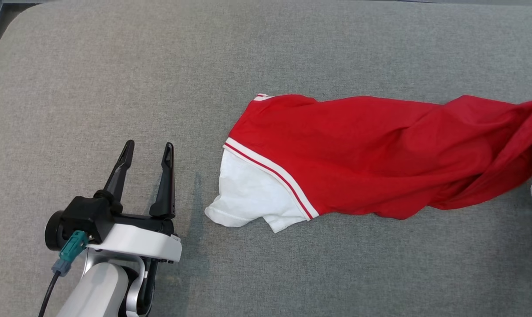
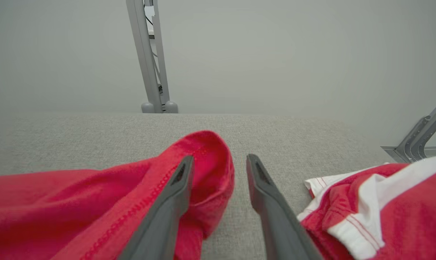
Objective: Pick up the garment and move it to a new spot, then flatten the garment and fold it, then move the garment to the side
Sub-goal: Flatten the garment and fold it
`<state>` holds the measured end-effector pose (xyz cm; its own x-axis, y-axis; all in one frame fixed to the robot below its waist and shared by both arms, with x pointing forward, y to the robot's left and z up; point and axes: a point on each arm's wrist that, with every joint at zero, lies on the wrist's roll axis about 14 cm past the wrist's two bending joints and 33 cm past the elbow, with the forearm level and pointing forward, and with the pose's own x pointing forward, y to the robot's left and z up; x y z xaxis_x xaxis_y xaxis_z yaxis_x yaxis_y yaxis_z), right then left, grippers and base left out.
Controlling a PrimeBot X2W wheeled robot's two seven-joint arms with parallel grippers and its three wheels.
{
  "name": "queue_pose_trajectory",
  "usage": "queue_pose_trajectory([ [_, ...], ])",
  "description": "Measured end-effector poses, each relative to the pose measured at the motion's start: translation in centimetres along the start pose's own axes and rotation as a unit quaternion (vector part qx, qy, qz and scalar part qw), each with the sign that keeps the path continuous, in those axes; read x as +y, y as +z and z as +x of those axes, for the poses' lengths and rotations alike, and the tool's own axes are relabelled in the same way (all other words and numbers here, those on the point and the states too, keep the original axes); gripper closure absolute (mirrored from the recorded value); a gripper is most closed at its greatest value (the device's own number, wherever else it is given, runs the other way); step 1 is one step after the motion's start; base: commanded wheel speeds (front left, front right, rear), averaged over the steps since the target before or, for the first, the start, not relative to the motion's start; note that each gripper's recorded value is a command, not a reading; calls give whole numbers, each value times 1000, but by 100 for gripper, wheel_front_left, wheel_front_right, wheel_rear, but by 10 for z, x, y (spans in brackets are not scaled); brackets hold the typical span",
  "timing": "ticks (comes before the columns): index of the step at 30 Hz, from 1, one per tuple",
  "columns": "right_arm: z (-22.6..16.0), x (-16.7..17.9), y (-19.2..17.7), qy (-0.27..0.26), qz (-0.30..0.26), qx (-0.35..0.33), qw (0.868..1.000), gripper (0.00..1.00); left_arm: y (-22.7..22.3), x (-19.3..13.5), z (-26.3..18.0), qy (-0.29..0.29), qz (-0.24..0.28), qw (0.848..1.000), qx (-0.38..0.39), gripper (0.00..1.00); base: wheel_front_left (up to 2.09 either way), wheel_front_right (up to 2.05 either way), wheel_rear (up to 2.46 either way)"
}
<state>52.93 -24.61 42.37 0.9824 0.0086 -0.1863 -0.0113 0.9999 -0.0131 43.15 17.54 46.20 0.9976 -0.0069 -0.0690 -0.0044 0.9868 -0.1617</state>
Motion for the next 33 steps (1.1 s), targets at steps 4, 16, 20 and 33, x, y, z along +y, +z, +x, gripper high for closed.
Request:
queue_pose_trajectory([
  [4, -22, -1, -11, -10, 22, 2, 1000, 0, 6, -2, 1, -5, 0, 1000, -9, 0, 0, 0, 0],
  [16, -88, 28, 28, 2, 53, -77, 996, 0, 22, -10, -9, -19, 10, 999, -28, 0, 0, 0, 0],
  [20, -105, 40, 44, 13, 48, -89, 995, 0, 26, -14, -15, -23, 11, 999, -34, 0, 0, 0, 0],
  [33, -139, 49, 52, 15, 56, -85, 995, 0, 30, -17, -30, -27, 15, 999, -32, 0, 0, 0, 0],
])
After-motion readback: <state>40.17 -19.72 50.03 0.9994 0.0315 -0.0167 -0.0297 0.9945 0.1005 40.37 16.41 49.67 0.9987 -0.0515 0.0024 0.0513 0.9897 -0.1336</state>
